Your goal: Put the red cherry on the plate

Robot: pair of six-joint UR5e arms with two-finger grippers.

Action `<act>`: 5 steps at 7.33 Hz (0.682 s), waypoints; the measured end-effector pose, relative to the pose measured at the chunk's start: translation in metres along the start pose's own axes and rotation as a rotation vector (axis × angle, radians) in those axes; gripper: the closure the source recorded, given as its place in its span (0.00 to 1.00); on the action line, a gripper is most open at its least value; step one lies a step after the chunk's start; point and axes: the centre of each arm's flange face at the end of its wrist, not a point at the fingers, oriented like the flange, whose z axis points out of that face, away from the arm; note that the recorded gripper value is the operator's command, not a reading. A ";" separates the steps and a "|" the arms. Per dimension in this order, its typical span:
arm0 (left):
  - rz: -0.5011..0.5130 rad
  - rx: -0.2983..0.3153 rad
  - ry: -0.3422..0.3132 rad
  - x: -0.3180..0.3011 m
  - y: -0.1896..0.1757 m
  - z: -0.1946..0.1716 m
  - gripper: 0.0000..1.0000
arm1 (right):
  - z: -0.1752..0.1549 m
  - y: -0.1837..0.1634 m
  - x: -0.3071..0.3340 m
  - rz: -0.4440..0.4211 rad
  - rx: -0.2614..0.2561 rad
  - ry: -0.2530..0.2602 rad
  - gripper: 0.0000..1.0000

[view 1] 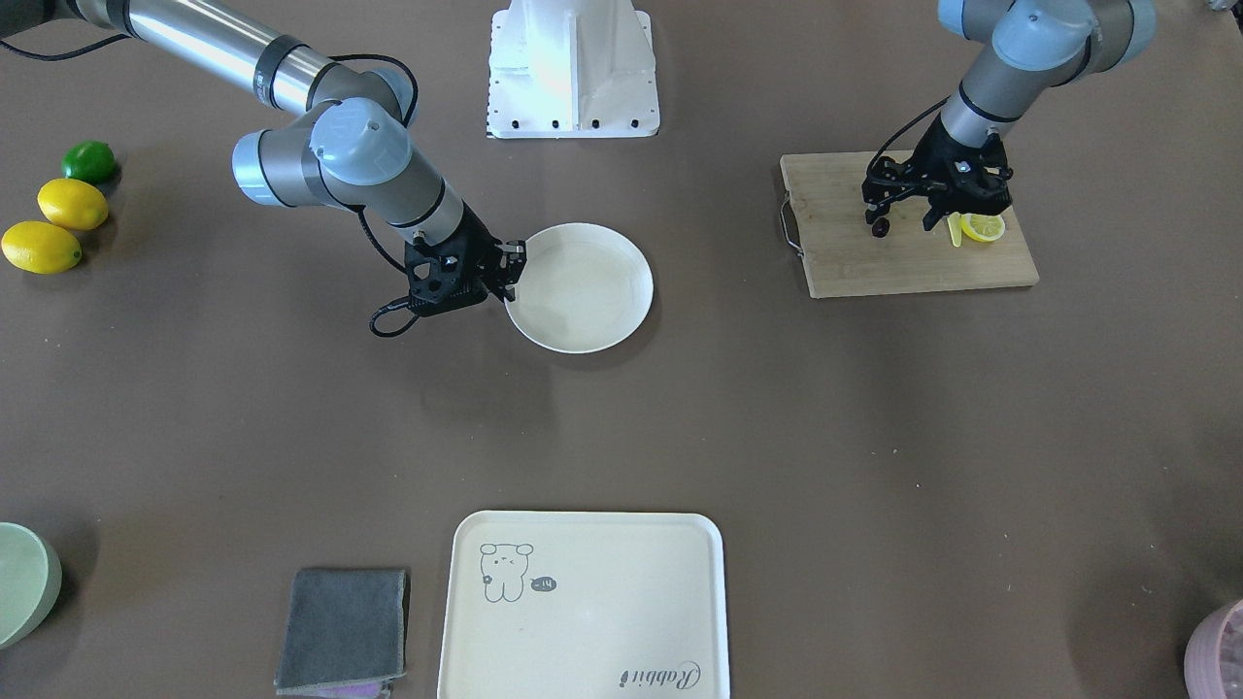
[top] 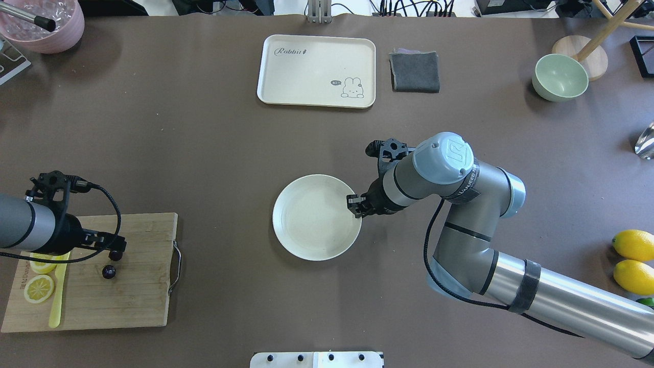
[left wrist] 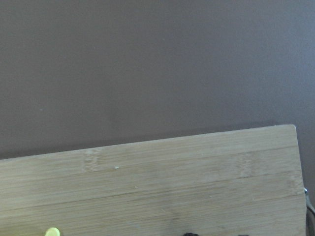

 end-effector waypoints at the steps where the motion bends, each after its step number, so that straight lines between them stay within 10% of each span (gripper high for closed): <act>1: 0.013 -0.009 -0.003 0.004 0.004 0.006 0.37 | 0.003 0.001 0.000 -0.001 -0.004 0.001 1.00; 2: 0.020 -0.016 -0.008 0.005 0.006 0.012 0.37 | 0.004 0.002 -0.001 -0.004 -0.006 0.001 0.91; 4: 0.023 -0.020 -0.013 0.006 0.005 0.019 0.57 | 0.005 0.003 -0.002 -0.011 -0.008 0.000 0.00; 5: 0.024 -0.018 -0.010 0.009 0.003 0.020 0.71 | 0.005 0.004 -0.003 -0.013 -0.008 -0.002 0.00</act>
